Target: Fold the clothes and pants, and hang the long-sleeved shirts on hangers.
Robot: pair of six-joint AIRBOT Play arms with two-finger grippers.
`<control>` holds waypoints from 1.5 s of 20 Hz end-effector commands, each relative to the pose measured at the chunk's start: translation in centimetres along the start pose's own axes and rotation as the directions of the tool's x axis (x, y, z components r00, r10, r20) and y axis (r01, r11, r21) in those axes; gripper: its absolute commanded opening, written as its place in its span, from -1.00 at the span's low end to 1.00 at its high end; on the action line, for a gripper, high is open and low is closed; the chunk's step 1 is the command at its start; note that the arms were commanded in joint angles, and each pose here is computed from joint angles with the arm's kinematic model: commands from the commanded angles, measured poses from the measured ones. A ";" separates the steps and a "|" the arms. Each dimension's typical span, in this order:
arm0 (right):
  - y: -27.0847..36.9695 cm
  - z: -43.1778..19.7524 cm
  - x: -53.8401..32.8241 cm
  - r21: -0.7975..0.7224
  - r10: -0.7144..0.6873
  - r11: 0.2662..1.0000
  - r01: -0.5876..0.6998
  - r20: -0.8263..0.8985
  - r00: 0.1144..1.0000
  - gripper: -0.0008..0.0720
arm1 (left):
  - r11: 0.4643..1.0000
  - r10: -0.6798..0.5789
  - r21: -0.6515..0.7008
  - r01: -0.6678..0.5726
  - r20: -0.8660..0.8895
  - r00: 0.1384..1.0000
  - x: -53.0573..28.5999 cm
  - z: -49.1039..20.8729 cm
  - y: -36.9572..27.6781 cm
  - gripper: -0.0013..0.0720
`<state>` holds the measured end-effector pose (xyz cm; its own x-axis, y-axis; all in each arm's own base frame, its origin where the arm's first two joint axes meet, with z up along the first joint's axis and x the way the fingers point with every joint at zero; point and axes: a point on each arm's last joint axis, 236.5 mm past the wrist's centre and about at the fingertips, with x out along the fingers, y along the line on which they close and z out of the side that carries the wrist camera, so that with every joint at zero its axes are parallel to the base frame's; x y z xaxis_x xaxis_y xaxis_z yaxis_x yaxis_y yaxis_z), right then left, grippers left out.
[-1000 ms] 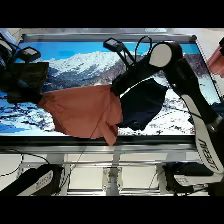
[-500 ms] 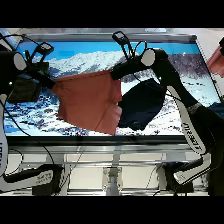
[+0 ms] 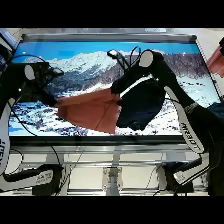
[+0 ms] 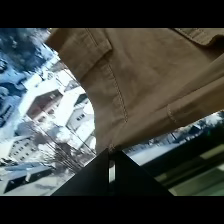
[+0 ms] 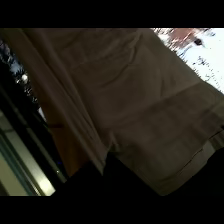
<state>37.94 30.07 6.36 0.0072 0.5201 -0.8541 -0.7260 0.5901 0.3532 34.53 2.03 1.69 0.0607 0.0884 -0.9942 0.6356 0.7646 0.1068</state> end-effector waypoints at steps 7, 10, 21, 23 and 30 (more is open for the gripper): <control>7.6 -9.6 5.0 0.053 0.133 0.991 -0.122 -0.390 0.911 -0.93 | 0.995 -0.099 0.015 0.102 -0.147 0.984 2.5 -3.7 -2.8 -0.88; 8.9 -10.8 5.5 0.042 0.144 0.989 -0.139 -0.437 0.888 -0.08 | 0.995 -0.094 0.016 0.098 -0.171 0.981 2.4 -4.3 -2.7 -0.68; 5.0 -4.7 1.3 -0.035 0.064 0.997 -0.069 -0.133 0.989 0.91 | 0.999 0.022 -0.040 -0.024 -0.030 0.999 -2.4 -4.6 -1.5 0.27; 1.6 -2.4 1.6 -0.021 0.027 0.999 -0.028 -0.023 0.999 0.91 | 0.981 0.068 -0.184 -0.064 0.012 0.998 -3.8 -5.7 0.0 0.69; -7.2 -2.3 7.4 0.108 0.068 0.992 -0.072 0.040 0.997 0.91 | 0.847 0.097 -0.529 0.060 0.265 0.959 -8.0 -8.8 2.2 0.69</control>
<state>39.12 28.86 -0.59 -0.0382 0.5480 -0.8356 -0.6778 0.6003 0.4247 28.79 8.23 8.25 0.2284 0.0566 -0.9719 0.2505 0.9613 0.1148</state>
